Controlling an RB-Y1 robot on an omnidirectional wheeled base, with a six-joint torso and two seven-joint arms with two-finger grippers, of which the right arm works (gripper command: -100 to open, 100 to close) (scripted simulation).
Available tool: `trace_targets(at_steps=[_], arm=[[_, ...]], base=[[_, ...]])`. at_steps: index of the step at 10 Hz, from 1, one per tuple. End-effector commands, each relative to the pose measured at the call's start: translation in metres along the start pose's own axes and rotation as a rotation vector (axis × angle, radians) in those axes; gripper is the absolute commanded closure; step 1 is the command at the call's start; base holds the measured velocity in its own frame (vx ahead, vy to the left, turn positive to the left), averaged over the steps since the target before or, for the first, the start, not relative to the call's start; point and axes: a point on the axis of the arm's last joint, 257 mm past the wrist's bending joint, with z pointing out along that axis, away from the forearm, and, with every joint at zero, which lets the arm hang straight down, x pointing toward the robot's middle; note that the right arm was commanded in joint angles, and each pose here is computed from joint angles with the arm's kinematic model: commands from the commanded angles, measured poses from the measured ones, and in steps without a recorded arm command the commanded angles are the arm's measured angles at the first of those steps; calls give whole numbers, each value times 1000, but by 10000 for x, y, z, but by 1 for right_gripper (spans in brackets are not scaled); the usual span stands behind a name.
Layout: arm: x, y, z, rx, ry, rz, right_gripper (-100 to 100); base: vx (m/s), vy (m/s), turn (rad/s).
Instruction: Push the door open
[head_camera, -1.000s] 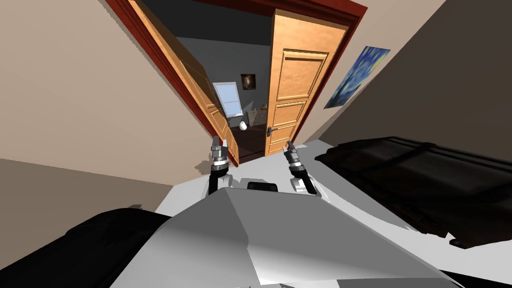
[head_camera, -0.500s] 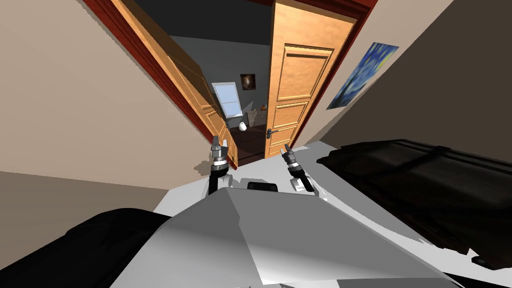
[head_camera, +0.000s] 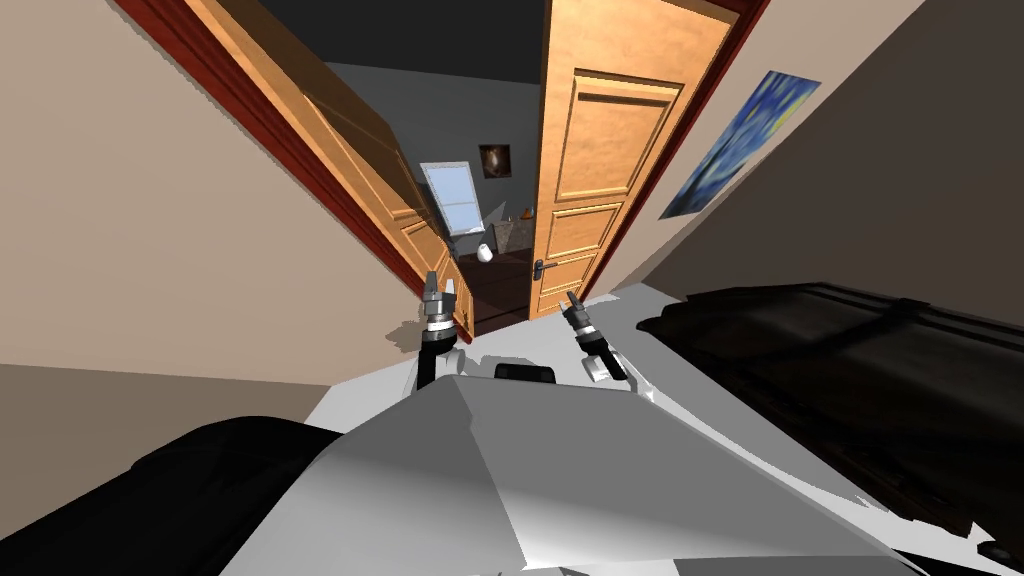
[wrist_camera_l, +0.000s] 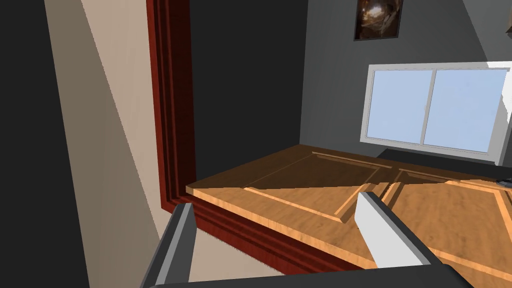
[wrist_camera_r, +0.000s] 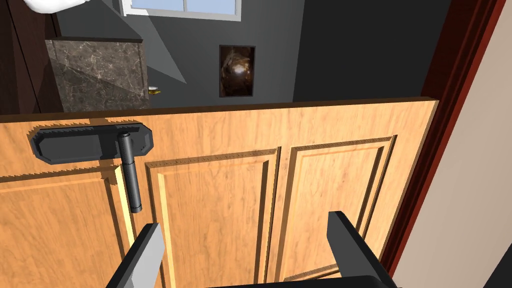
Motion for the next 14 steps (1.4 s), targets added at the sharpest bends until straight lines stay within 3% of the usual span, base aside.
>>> trace_targets(at_steps=[1, 6, 14], arm=[[-11, -144, -18, 28, 13, 14, -100], [-115, -564, -90, 119, 47, 48, -100], [-342, -997, -213, 226, 63, 73, -100]], base=[[116, -15, 2], [181, -24, 4], [163, -13, 2]])
